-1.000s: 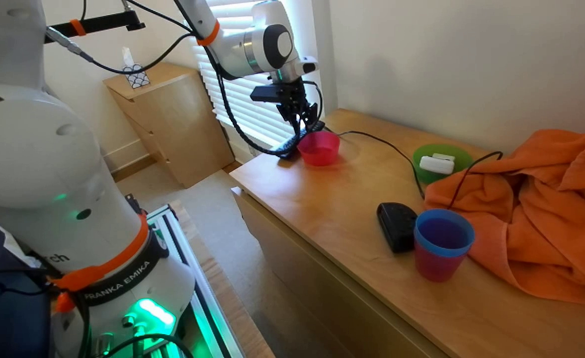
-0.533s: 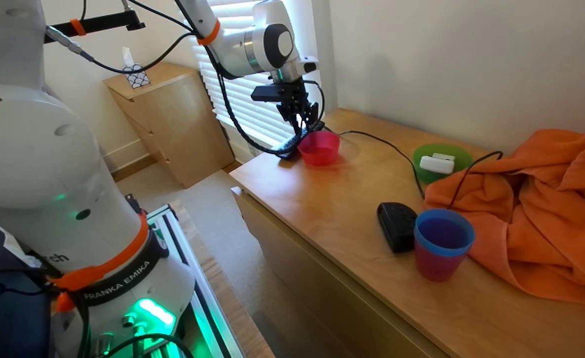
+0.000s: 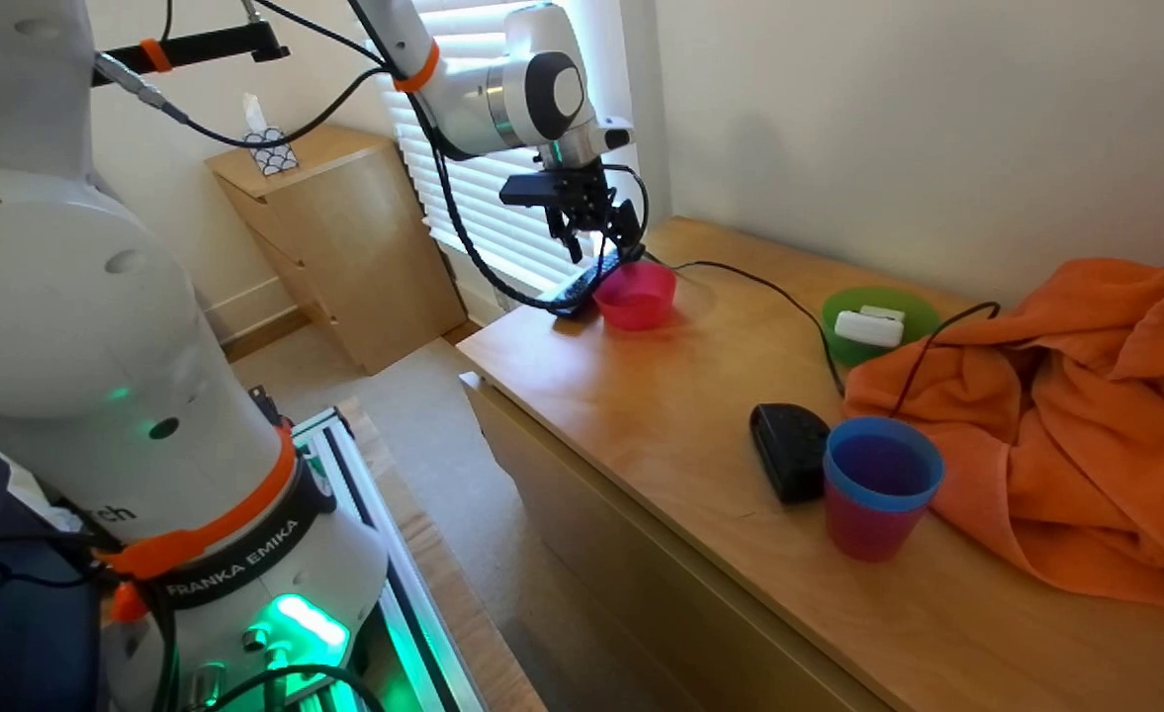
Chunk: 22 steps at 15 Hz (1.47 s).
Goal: Put the black remote on the orange cloth
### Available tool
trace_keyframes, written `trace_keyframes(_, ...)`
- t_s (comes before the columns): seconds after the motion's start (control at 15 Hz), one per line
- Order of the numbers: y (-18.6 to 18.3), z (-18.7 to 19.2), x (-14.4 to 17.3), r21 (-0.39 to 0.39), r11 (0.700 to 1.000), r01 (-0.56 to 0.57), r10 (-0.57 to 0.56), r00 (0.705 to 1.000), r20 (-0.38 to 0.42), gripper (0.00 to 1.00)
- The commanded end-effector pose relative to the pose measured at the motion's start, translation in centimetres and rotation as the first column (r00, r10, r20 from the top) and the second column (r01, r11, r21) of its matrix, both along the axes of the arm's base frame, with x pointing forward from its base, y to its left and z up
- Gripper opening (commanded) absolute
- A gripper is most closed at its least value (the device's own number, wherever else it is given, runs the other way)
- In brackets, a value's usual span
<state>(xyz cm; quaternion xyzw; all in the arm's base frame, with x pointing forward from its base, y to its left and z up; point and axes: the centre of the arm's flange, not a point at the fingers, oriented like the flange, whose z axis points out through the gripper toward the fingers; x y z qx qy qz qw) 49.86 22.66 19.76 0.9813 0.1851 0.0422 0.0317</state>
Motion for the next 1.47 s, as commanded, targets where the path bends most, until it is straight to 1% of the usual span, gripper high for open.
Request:
trace_keyframes(0.0,0.5,-1.6,0.5,0.001,0.999,-0.035,0.035,0.998,-0.046,1.00)
trace_keyframes(0.07,0.5,-1.9,0.5,0.002,0.999,-0.040,0.040,0.998,-0.049,0.94)
trace_keyframes(0.13,0.5,-2.0,0.5,0.002,0.999,-0.040,0.040,0.998,-0.045,0.75)
trace_keyframes(0.2,0.4,-2.0,0.5,0.004,0.999,-0.041,0.041,0.998,-0.046,0.71)
trace_keyframes(0.27,0.2,-1.8,0.6,0.009,0.999,-0.039,0.039,0.998,-0.044,0.64)
trace_keyframes(0.33,-0.1,-1.5,0.7,0.015,0.999,-0.036,0.036,0.999,-0.040,0.54)
trace_keyframes(0.47,-1.0,-0.7,0.7,0.019,0.999,-0.042,0.043,0.998,-0.038,0.40)
trace_keyframes(0.53,-1.4,-0.5,0.7,0.015,0.999,-0.045,0.045,0.998,-0.035,0.31)
trace_keyframes(0.67,-2.3,0.3,0.5,0.041,0.996,-0.074,0.076,0.996,-0.045,0.30)
trace_keyframes(0.73,-2.7,0.7,0.4,0.066,0.993,-0.096,0.099,0.994,-0.050,0.30)
trace_keyframes(0.87,-3.8,2.7,0.4,0.156,0.978,-0.140,0.148,0.988,-0.045,0.30)
trace_keyframes(0.93,-4.5,4.1,0.6,0.219,0.961,-0.168,0.182,0.982,-0.047,0.30)
trace_keyframes(1.0,-5.0,5.2,0.8,0.260,0.947,-0.190,0.209,0.977,-0.046,0.30)
trace_keyframes(1.07,-5.5,6.1,1.1,0.287,0.939,-0.188,0.211,0.976,-0.049,0.30)
trace_keyframes(1.13,-6.5,6.9,1.6,0.290,0.941,-0.171,0.194,0.980,-0.050,0.30)
trace_keyframes(1.2,-8.8,7.7,2.4,0.263,0.958,-0.113,0.129,0.991,-0.046,0.30)
trace_keyframes(1.27,-10.8,8.2,3.3,0.247,0.967,-0.058,0.071,0.997,-0.043,0.30)
trace_keyframes(1.33,-13.6,8.5,4.7,0.229,0.973,0.024,-0.014,0.999,-0.045,0.30)
trace_keyframes(1.4,-16.4,8.7,5.8,0.214,0.974,0.074,-0.068,0.997,-0.032,0.30)
